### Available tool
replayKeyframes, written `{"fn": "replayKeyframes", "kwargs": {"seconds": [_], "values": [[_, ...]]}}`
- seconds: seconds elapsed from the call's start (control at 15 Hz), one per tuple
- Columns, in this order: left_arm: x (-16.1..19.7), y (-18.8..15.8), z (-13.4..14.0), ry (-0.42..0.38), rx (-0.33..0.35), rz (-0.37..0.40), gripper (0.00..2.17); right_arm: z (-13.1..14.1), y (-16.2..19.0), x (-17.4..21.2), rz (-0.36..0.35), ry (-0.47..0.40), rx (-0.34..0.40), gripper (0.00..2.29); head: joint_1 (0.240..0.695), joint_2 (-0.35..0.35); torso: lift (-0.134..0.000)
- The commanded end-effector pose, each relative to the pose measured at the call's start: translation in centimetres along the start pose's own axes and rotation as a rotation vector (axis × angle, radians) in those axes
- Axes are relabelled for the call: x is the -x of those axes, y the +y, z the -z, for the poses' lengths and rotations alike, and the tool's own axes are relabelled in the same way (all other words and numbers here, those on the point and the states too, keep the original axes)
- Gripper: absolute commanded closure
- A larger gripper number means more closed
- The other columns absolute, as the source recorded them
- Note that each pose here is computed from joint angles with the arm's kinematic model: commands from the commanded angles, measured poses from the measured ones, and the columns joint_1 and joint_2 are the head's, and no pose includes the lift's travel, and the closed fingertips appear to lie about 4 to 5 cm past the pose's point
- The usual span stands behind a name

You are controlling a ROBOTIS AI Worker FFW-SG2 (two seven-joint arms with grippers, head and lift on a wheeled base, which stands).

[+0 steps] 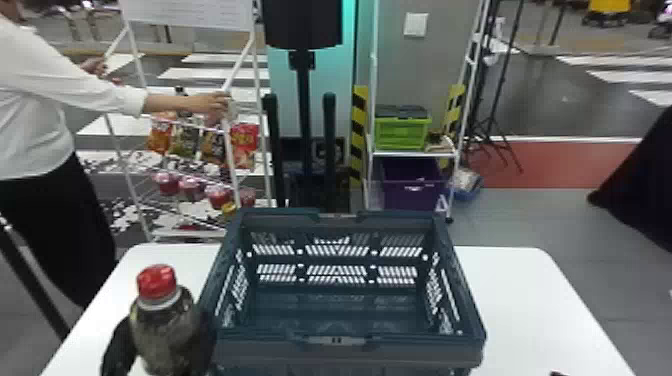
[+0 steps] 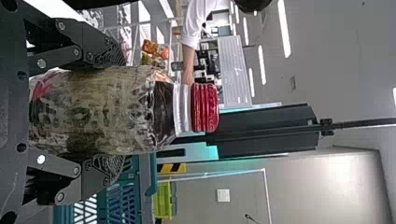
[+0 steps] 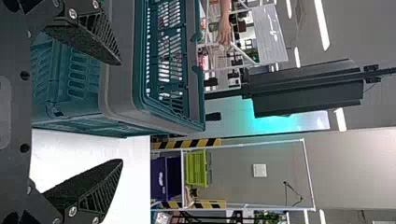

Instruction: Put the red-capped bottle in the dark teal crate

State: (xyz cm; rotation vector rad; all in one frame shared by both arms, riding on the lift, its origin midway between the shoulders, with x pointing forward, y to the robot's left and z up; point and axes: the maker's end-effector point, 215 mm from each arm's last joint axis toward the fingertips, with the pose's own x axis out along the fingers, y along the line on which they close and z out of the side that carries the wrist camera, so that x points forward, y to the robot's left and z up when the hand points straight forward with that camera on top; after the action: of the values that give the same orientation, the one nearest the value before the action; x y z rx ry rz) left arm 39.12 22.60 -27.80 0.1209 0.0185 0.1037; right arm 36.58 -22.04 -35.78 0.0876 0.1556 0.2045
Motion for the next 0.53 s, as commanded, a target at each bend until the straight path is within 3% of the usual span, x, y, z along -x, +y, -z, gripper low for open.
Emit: {"fn": "replayKeyframes", "kwargs": {"seconds": [0.0, 0.27, 0.47], "values": [[-2.6, 0.8, -1.1, 0.044, -0.041, 0.000, 2.15, 0.1, -0.3, 0.2, 0.005, 0.004, 0.002, 0.15, 0.499, 0.000, 0.000], [-6.9, 1.9, -2.6, 0.098, -0.067, 0.046, 2.15, 0.4, -1.1, 0.6, 0.020, 0.014, 0.007, 0.15, 0.499, 0.000, 0.000], [-10.5, 0.8, -5.0, 0.048, -0.038, 0.121, 2.15, 0.7, -1.8, 1.2, 0.028, 0.023, 0.014, 0.15, 0.499, 0.000, 0.000]]}}
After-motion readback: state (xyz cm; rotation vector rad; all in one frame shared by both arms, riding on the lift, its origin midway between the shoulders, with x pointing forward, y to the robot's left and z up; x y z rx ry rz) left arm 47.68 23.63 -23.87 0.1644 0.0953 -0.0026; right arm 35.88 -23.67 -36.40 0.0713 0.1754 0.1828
